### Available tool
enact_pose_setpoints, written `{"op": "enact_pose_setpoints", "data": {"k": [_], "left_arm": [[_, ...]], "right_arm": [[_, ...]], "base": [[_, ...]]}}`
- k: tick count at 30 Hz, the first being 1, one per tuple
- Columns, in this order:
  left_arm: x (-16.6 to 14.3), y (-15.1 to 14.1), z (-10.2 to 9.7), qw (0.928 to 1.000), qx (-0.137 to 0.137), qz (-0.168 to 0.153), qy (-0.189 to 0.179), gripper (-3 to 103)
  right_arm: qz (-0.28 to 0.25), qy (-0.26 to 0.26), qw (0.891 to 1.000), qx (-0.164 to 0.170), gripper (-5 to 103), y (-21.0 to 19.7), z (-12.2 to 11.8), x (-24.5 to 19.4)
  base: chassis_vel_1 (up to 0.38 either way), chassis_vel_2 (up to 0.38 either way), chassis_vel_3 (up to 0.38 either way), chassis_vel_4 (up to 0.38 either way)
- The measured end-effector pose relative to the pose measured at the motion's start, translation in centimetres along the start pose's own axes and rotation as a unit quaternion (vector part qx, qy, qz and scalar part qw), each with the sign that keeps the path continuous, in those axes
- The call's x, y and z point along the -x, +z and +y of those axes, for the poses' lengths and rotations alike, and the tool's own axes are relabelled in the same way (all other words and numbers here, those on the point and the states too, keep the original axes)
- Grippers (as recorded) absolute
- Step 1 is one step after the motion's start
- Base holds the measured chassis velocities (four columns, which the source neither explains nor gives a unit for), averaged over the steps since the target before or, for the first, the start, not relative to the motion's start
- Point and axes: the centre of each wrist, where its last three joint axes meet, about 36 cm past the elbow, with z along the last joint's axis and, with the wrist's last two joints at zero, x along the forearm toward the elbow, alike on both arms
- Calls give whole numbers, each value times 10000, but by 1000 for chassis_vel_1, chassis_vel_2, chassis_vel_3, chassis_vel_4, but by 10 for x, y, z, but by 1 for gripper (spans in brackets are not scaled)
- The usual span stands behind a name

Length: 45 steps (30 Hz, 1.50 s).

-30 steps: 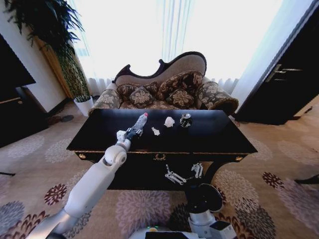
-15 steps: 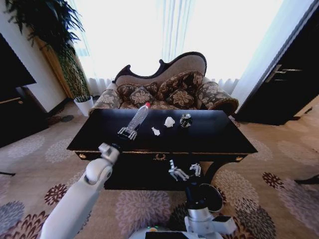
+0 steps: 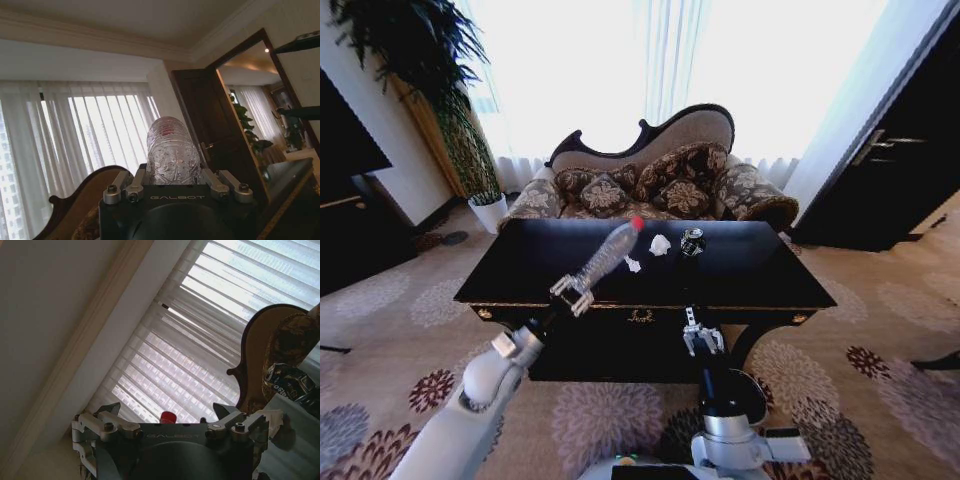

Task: Move to the front of the table and place the trash on the table into the trash bin.

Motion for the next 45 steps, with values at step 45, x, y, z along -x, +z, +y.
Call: {"op": "enact_pose_setpoints", "data": {"k": [45], "left_arm": [[-10,-23,18,9979,440,-305,351,36]], "right_arm": [[106,-829,9621,-2595,100,-92,-139,27]], "base": [[0,0,0,0]]}}
